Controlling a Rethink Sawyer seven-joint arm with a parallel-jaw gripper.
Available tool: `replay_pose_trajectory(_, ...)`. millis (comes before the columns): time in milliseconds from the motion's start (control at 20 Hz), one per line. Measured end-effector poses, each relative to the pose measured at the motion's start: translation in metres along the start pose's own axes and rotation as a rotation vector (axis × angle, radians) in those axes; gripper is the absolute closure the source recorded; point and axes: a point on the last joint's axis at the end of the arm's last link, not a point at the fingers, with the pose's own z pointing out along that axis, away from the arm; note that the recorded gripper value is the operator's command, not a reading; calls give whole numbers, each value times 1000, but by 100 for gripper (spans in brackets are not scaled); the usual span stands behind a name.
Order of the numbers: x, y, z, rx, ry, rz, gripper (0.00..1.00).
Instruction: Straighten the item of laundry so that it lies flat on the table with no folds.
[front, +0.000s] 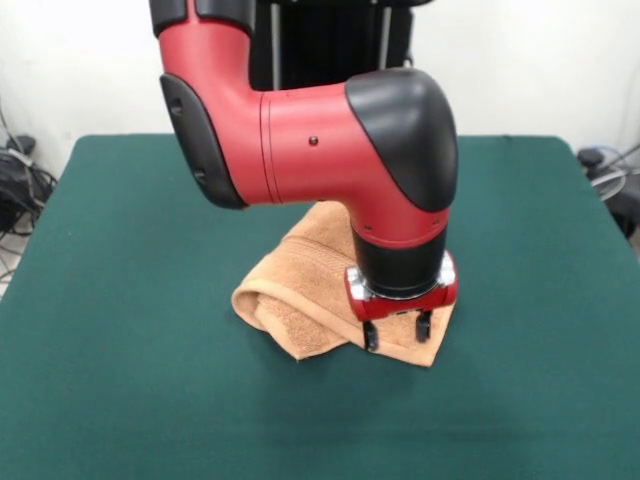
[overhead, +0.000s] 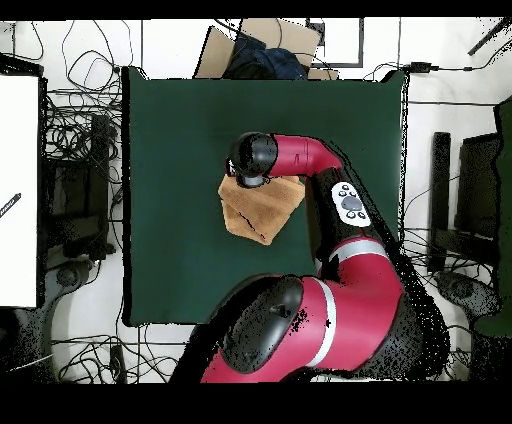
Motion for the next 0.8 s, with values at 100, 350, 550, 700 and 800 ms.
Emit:
replay_pose_trajectory(100, 1, 0, -1, 0, -3, -1, 0)
replay_pose_trajectory(350, 10, 7, -9, 1, -6, -14, 0)
replay_pose_trajectory(550, 21, 18, -28, 0, 3, -26, 0)
replay_pose_trajectory(700, 26, 24, -47, 3, 1, -32, 0)
replay_pose_trajectory(800, 27, 26, -55, 3, -2, -32, 0)
